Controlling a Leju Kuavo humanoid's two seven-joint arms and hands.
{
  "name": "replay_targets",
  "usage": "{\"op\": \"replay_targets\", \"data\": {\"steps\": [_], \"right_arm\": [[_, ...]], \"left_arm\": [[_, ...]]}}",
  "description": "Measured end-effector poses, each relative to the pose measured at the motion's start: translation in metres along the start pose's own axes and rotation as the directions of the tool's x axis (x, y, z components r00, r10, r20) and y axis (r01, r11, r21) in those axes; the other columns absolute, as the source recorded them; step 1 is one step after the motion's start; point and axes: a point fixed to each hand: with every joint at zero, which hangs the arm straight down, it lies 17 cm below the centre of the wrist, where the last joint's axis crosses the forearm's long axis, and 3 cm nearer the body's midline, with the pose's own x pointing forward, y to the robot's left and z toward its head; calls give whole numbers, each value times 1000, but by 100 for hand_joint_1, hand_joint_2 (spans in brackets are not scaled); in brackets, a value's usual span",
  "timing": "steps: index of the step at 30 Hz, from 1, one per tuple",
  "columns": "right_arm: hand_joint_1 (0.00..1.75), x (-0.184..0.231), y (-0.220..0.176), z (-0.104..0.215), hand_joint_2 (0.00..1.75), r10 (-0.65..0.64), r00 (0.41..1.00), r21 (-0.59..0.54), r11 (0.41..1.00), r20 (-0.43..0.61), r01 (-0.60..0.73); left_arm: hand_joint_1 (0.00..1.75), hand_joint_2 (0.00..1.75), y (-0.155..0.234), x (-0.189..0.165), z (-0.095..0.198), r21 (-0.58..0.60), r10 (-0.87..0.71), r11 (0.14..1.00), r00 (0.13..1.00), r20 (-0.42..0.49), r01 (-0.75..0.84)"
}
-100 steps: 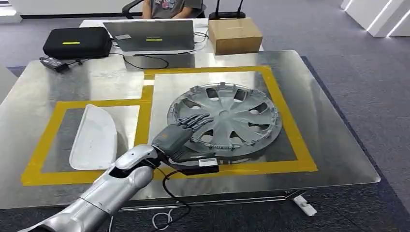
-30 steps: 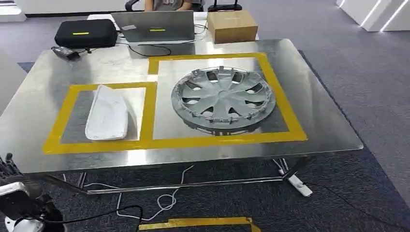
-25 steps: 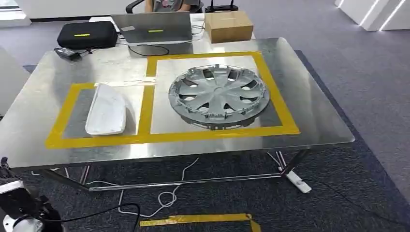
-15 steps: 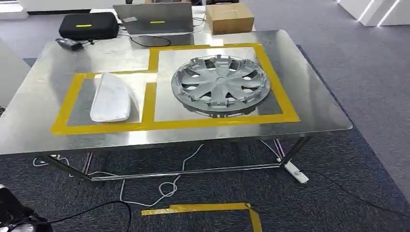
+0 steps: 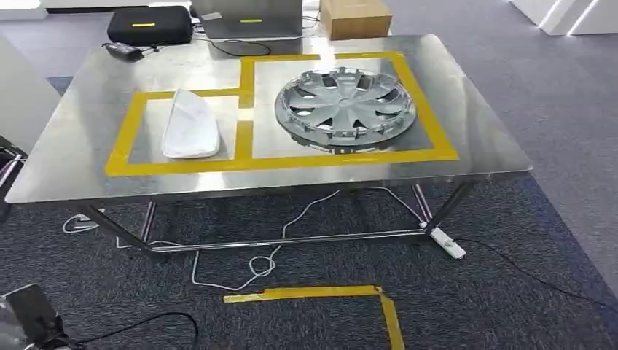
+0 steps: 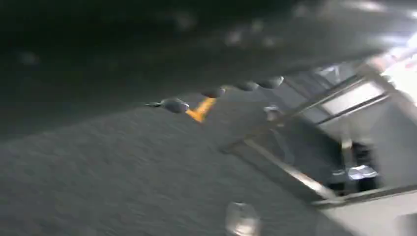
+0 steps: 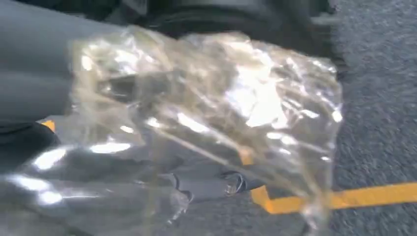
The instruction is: Take the parts from the cabinet and place them on the table.
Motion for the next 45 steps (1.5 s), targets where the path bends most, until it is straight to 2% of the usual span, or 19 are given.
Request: {"op": "replay_targets", "data": {"steps": [2, 5, 10, 13, 17, 22, 25, 29, 45], "right_arm": [[0, 1, 0, 0, 0, 4, 1000, 1, 1000, -2, -4], [0, -3, -1, 1, 0, 6, 1000, -2, 1000, -11, -6], [0, -3, -1, 1, 0, 7, 1000, -3, 1000, -10, -7], [0, -2, -2, 1, 0, 10, 1000, -7, 1000, -9, -10], [0, 8, -4, -2, 0, 12, 1000, -19, 1000, 17, -11], [0, 13, -9, -4, 0, 16, 999, -44, 999, 34, -14], [0, 15, -10, -8, 0, 17, 999, -53, 998, 37, -15], [0, 16, -7, -12, 0, 14, 999, -47, 999, 30, -13], [0, 16, 8, -20, 0, 19, 999, -6, 1000, 28, -19]], "left_arm": [[0, 0, -2, -36, 10, -31, -61, 998, 995, -78, 59], [0, 0, -2, -67, 24, -61, -111, 993, 982, -153, 103], [0, 0, -1, -90, 31, -94, -158, 986, 966, -204, 141], [0, 0, -11, -100, 40, -166, -220, 968, 953, -208, 187], [0, 0, -38, -146, 90, -421, -362, 880, 885, -294, 220], [0, 0, -42, -180, 141, -565, -465, 796, 816, -343, 216], [0, 0, -45, -190, 161, -646, -511, 736, 792, -334, 203], [0, 0, -50, -193, 175, -693, -539, 692, 784, -307, 204], [0, 0, -33, -205, 185, -719, -573, 664, 759, -310, 207]]}}
